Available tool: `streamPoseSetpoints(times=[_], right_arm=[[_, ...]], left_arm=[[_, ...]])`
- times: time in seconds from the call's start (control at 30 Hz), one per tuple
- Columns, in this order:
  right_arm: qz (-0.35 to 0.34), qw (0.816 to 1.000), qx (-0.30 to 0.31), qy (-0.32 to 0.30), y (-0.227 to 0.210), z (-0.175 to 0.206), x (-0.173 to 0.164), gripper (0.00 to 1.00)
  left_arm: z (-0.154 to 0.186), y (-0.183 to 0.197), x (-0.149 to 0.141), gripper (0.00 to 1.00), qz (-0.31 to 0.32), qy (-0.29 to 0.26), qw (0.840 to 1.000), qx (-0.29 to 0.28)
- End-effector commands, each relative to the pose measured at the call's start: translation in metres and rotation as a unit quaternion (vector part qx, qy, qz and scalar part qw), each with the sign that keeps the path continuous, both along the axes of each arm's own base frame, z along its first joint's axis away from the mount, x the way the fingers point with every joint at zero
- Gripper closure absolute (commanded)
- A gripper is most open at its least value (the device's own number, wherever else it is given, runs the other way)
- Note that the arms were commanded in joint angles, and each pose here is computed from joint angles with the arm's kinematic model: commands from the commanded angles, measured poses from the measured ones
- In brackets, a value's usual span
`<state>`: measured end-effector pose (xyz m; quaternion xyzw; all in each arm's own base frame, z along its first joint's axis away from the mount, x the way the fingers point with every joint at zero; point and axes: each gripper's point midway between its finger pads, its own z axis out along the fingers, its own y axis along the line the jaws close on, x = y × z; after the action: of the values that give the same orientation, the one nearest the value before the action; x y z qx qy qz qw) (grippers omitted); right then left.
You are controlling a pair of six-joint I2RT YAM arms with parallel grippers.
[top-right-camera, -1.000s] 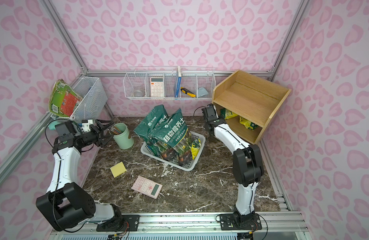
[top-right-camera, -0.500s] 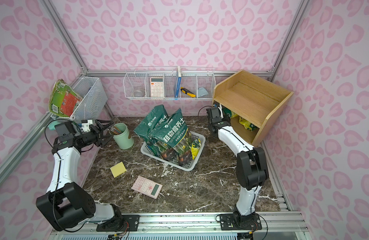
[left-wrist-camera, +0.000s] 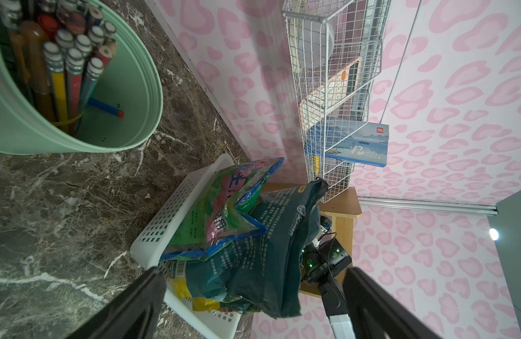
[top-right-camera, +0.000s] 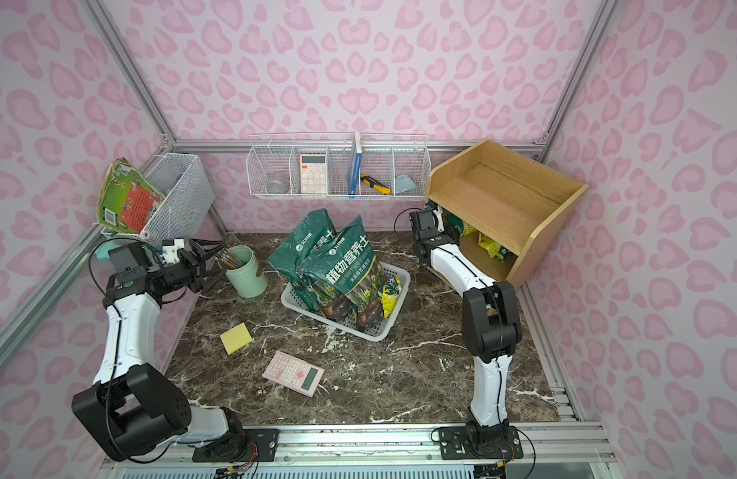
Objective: Take down the fertilizer bag from the shelf
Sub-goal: Pick up the fertilizer bag from the shelf.
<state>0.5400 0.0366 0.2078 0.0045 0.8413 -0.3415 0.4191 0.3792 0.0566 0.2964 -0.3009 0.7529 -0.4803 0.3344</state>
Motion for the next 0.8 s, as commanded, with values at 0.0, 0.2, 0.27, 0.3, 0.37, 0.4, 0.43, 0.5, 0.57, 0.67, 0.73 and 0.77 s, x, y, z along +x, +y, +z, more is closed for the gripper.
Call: streamPoseSetpoints(times=[0.0, 0.2, 0.27, 0.3, 0.37, 0.4, 0.43, 0.5, 0.57, 0.67, 0.73, 0.77], right_arm=[[-0.030, 1.000, 0.004, 0.004, -0.015, -0.006, 0.002, 0.84], [-0.032, 0.999, -0.002, 0.014, -0.005, -0.009, 0.002, 1.00], [-0.024, 1.000, 0.005, 0.003, 0.004, -0.001, -0.003, 1.00], [-0.020, 1.000, 0.009, -0.007, 0.008, 0.005, -0.006, 1.00], [-0.004, 0.999, 0.018, -0.029, 0.020, 0.018, -0.015, 1.00], [0.005, 0.999, 0.024, -0.040, 0.028, 0.025, -0.021, 1.00], [0.015, 0.998, 0.034, -0.052, 0.035, 0.032, -0.026, 1.00], [0.026, 0.996, 0.051, -0.068, 0.046, 0.044, -0.037, 1.00], [0.033, 0.994, 0.070, -0.078, 0.056, 0.054, -0.048, 1.00], [0.047, 0.987, 0.118, -0.095, 0.074, 0.072, -0.067, 1.00], [0.070, 0.978, 0.163, -0.108, 0.094, 0.086, -0.082, 1.00], [0.082, 0.974, 0.180, -0.114, 0.102, 0.092, -0.087, 1.00]], left_arm=[[0.005, 0.000, 0.001, 0.01, -0.004, -0.012, 1.000, 0.002], [0.005, 0.003, 0.002, 0.01, -0.001, -0.013, 1.000, -0.001], [0.005, 0.002, 0.002, 0.01, -0.001, -0.013, 1.000, -0.002], [0.005, 0.003, 0.002, 0.01, -0.001, -0.014, 1.000, -0.001], [0.004, 0.002, 0.002, 0.01, -0.001, -0.013, 1.000, -0.001], [0.004, 0.003, 0.002, 0.01, -0.001, -0.013, 1.000, -0.001], [0.004, 0.002, 0.001, 0.01, 0.000, -0.013, 1.000, -0.001], [0.003, 0.001, 0.001, 0.01, -0.002, -0.013, 1.000, -0.002], [0.004, -0.001, 0.001, 0.01, -0.005, -0.014, 1.000, 0.000], [0.004, -0.003, 0.001, 0.01, -0.009, -0.014, 1.000, 0.004], [0.004, -0.005, 0.001, 0.01, -0.011, -0.014, 1.000, 0.007], [0.005, -0.006, 0.001, 0.01, -0.013, -0.014, 1.000, 0.007]])
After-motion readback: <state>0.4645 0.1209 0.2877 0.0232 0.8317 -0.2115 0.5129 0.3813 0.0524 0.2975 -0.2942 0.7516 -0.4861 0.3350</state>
